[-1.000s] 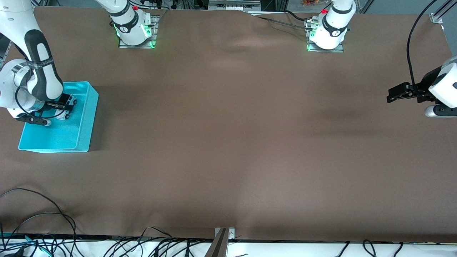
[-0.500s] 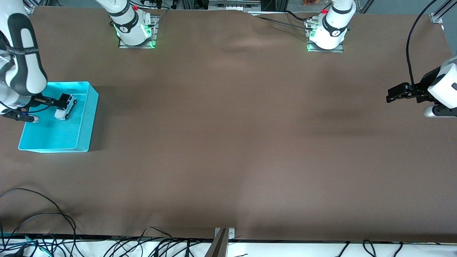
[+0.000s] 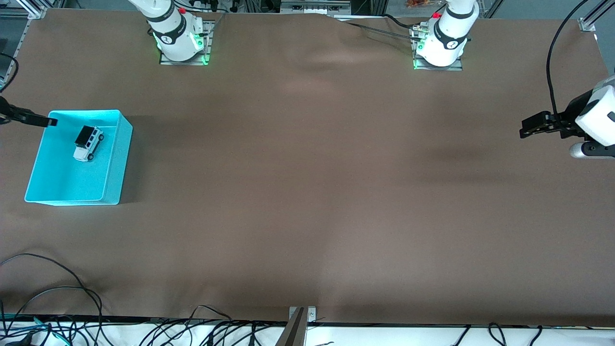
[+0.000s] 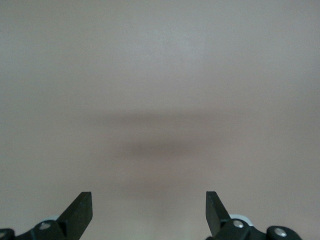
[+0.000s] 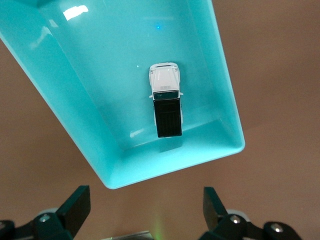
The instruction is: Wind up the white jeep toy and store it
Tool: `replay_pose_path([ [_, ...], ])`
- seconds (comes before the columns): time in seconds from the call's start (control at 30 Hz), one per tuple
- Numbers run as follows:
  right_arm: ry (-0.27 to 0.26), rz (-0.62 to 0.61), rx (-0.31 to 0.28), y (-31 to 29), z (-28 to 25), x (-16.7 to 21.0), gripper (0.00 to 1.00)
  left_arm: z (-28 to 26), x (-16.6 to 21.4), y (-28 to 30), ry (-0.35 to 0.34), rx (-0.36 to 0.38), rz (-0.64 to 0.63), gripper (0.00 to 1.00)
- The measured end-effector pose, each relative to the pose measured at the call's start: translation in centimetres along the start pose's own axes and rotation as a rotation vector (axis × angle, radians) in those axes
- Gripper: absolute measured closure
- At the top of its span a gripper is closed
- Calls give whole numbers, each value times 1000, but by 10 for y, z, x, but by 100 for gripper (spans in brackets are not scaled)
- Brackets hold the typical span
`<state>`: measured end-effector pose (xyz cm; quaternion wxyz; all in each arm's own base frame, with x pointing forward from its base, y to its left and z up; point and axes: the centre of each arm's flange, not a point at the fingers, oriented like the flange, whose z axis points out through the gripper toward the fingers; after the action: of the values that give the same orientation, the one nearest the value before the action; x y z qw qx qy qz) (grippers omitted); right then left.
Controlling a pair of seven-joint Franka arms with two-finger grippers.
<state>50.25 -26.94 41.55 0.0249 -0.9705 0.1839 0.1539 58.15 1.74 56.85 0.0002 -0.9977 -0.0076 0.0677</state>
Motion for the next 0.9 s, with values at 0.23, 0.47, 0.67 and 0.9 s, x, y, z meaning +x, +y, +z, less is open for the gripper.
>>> replay_pose_path([
  [0.23, 56, -1, 31, -23, -69, -28, 0, 0, 0, 0, 0, 0, 0, 0],
  [0.47, 68, -48, 72, -40, -116, -75, 0, 0, 0, 0, 0, 0, 0, 0],
  [0.67, 39, -107, 76, -69, -136, -109, 0, 0, 0, 0, 0, 0, 0, 0],
  [0.9, 64, -167, 53, -131, -150, -124, 0, 0, 0, 0, 0, -1, 0, 0],
])
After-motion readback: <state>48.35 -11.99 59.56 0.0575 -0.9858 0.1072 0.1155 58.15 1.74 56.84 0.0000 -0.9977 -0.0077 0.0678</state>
